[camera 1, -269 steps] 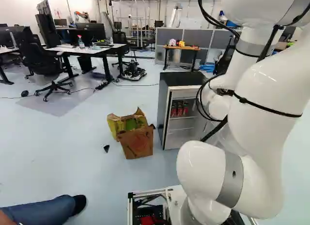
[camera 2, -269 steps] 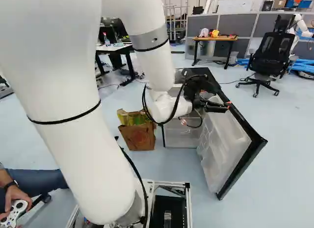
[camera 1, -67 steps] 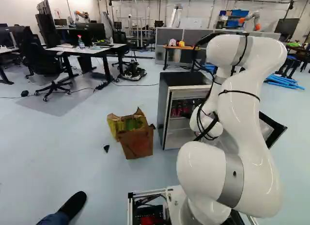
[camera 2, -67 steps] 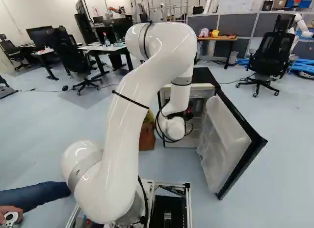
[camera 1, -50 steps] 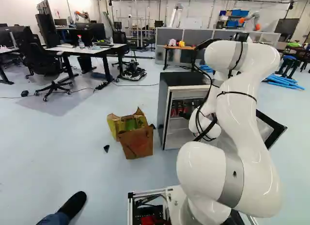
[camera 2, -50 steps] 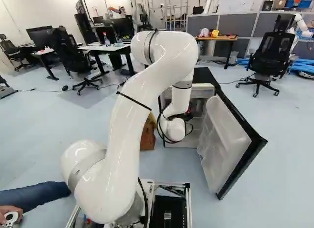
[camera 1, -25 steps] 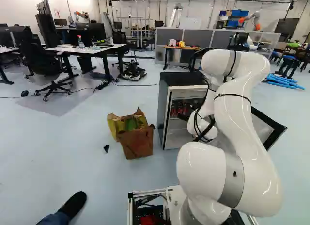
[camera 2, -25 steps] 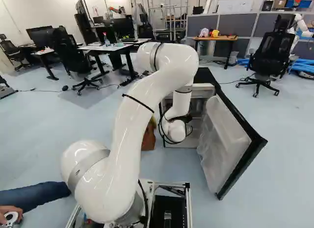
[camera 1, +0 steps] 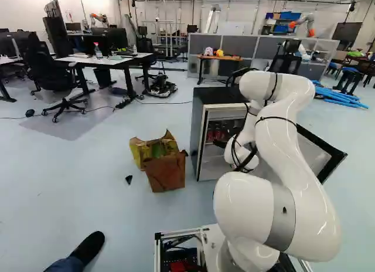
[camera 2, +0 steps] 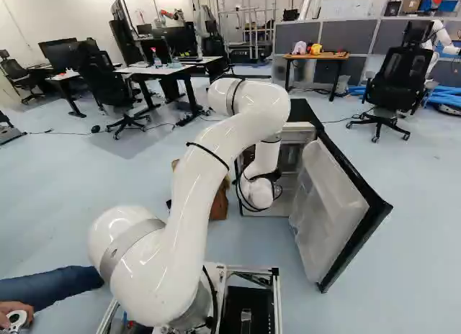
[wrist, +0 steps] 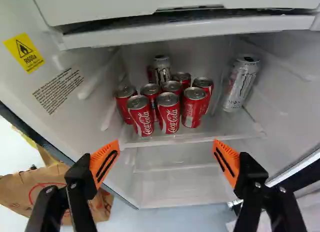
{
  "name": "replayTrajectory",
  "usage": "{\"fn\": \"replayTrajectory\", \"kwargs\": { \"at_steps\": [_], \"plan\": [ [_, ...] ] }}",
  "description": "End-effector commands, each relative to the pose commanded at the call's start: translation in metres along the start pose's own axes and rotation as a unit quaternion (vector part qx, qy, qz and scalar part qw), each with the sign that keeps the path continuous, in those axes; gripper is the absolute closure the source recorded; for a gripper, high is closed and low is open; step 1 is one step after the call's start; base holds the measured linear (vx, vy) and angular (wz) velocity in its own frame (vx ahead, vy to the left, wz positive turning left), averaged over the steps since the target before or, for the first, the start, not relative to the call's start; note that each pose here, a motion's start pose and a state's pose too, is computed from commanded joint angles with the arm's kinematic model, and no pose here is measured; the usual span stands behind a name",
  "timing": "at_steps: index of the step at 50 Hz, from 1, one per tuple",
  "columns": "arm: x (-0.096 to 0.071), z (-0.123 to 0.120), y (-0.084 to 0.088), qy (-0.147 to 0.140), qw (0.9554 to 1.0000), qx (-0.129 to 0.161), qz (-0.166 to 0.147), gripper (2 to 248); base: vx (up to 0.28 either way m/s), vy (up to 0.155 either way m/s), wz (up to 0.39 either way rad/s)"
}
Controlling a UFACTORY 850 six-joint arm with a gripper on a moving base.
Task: Grab a drink from the fridge
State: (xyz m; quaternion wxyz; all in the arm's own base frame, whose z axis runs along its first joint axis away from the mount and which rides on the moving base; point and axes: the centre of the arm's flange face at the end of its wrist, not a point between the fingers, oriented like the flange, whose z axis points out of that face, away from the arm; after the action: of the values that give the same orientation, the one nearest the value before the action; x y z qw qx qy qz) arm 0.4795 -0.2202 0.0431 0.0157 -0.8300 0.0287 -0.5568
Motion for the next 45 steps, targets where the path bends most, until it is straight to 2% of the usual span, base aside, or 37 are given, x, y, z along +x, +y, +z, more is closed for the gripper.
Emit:
{"fn": "replayTrajectory", "kwargs": {
  "at_steps": [45],
  "plan": [
    [0.002, 0.049, 0.004, 0.024, 0.9994, 0.011, -0.021, 3, 0.0, 0.0, 0.0]
  ]
}}
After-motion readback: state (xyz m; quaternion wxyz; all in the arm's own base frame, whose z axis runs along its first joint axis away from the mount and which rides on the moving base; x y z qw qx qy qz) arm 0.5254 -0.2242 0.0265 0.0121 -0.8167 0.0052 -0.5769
